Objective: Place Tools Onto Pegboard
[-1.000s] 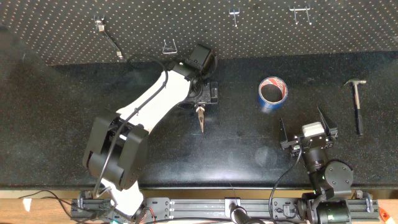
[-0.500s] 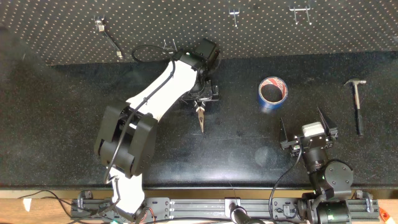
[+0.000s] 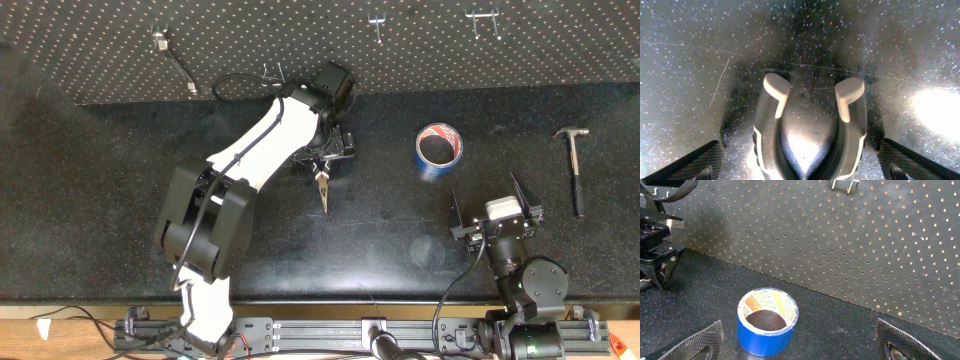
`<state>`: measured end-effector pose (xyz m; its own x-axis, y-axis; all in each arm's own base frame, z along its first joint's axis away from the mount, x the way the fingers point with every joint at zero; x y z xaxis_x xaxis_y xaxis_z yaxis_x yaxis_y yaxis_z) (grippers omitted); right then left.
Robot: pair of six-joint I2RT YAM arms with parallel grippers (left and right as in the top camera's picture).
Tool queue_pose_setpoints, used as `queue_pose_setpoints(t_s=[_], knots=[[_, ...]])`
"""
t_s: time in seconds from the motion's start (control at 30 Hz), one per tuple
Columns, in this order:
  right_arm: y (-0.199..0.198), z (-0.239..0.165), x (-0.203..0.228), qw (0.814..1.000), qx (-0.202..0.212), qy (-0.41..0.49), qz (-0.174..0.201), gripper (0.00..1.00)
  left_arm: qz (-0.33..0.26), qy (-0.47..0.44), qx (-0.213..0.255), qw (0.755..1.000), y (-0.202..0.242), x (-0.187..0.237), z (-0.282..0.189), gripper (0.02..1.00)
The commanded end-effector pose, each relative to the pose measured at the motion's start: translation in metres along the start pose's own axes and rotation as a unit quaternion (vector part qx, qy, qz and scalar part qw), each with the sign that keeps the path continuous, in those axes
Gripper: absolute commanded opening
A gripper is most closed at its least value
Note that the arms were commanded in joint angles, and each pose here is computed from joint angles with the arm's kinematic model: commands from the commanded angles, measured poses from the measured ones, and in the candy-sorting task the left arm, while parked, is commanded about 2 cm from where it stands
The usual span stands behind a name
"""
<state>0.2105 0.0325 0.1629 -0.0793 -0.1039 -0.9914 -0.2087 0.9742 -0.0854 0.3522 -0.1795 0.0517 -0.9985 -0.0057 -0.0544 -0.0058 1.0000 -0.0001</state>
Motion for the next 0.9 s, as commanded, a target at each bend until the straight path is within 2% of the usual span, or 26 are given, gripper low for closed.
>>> queue_pose_setpoints(t_s=[0.03, 0.3, 0.53, 0.6, 0.9], knots=[[-0.0013, 0.0000, 0.0019, 1.000, 0.004, 0.001, 0.010, 0.974, -0.011, -0.005, -0.009, 1.000, 0.0005, -0.0057, 0.0044, 0.996], [-0.0012, 0.0001, 0.0020, 1.000, 0.004, 0.001, 0.010, 0.976, -0.021, -0.018, -0.002, 1.000, -0.0026, -0.0116, 0.0043, 0.996], [-0.0012, 0.0001, 0.0020, 1.000, 0.004, 0.001, 0.009, 0.976, -0.020, -0.024, -0.013, 0.999, 0.0007, -0.0132, 0.0042, 0.993], [-0.0012, 0.0001, 0.0020, 1.000, 0.004, 0.001, 0.009, 0.976, 0.004, -0.025, -0.013, 1.000, 0.0012, -0.0138, 0.0042, 0.996], [-0.0013, 0.0001, 0.0021, 1.000, 0.004, 0.001, 0.009, 0.976, 0.005, -0.028, -0.011, 1.000, 0.0003, -0.0155, 0.0048, 0.993]])
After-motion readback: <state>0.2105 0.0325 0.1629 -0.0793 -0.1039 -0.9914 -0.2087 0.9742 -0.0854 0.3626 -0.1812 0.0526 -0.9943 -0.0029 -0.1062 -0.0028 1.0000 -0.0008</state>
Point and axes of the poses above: each gripper's point midway between its finger pads, its own z axis out along the fingers, its own y axis along the line the jaws close on, x = y × z, the point moved 3 cm from there along -z, back along the fingers, and after that the axes turned 10 degrees about z, right-handed, at the moved point
